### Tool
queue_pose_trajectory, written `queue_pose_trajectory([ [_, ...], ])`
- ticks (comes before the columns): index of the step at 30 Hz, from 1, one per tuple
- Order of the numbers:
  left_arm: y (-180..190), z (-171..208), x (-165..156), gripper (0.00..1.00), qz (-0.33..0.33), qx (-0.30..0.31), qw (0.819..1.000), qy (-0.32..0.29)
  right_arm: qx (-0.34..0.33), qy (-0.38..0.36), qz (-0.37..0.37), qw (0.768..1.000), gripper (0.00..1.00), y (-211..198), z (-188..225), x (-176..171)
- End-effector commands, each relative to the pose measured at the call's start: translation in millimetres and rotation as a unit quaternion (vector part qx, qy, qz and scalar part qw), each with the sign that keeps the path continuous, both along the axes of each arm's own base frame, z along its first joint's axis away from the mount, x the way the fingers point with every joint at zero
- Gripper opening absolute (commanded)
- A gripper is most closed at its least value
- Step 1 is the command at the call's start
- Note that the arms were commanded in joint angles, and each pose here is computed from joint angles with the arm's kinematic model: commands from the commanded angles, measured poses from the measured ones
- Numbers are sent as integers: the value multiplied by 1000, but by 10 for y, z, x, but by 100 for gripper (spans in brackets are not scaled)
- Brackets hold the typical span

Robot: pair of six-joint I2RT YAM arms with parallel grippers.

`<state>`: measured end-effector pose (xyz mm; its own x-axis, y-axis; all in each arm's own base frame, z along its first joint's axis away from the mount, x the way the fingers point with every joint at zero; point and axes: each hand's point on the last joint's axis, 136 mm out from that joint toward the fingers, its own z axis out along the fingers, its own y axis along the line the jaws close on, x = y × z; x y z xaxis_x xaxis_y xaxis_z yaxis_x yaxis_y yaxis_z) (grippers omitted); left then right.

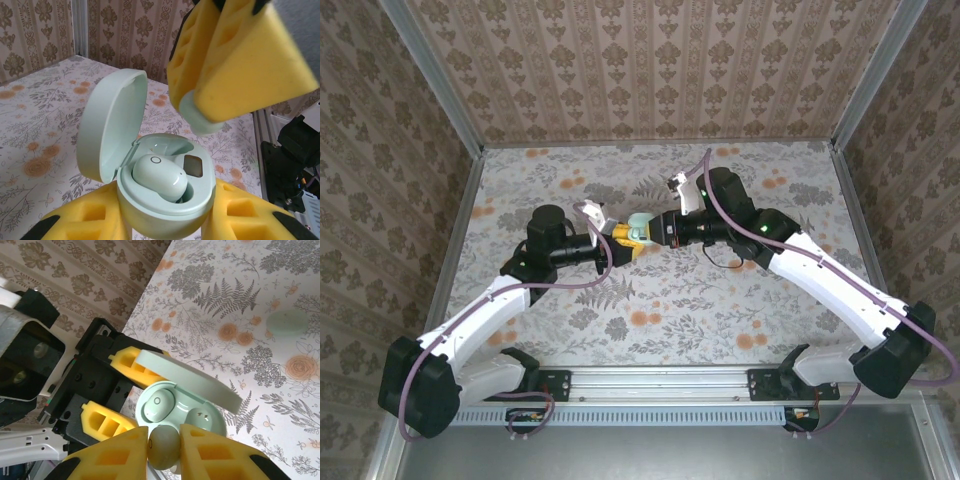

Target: Insert the wireless bluetooth earbuds into the charging case

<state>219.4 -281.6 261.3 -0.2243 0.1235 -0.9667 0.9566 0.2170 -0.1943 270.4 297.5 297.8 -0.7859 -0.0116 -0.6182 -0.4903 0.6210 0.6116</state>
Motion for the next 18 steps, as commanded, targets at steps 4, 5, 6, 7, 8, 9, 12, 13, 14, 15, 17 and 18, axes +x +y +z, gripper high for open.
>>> queue_pose_trajectory([
  [4, -35, 243, -57, 23, -16, -24, 999, -27, -3, -10, -1, 1000, 22, -9, -38, 74],
  [5, -35, 249, -55, 23, -15, -24, 999, -27, -2, -9, 0, 1000, 22, -2, -41, 75],
  [6, -34, 244, -57, 23, -16, -24, 999, -26, -1, -8, 0, 1000, 22, 3, -40, 75],
  [7, -33, 247, -58, 23, -16, -24, 999, -27, 0, -6, 1, 1000, 22, 7, -45, 74],
  [8, -30, 248, -52, 23, -14, -24, 999, -27, 1, -6, 2, 1000, 22, 13, -39, 73],
  [9, -33, 251, -55, 23, -15, -24, 999, -27, 3, -4, 3, 1000, 22, 19, -40, 69],
  [12, -31, 252, -56, 23, -14, -24, 999, -28, 4, -3, 5, 1000, 22, 24, -42, 59],
  [13, -31, 257, -54, 23, -14, -25, 999, -28, 4, -2, 6, 1000, 22, 25, -51, 57],
  [14, -31, 260, -54, 23, -14, -25, 999, -28, 4, 1, 6, 1000, 22, 24, -67, 53],
  [15, -33, 262, -51, 23, -14, -25, 999, -29, 4, 1, 6, 1000, 22, 23, -71, 50],
  [17, -35, 266, -48, 23, -14, -25, 999, -29, 5, 6, 6, 1000, 22, 28, -103, 44],
  [18, -36, 269, -46, 23, -14, -25, 999, -29, 5, 7, 7, 1000, 23, 30, -109, 43],
])
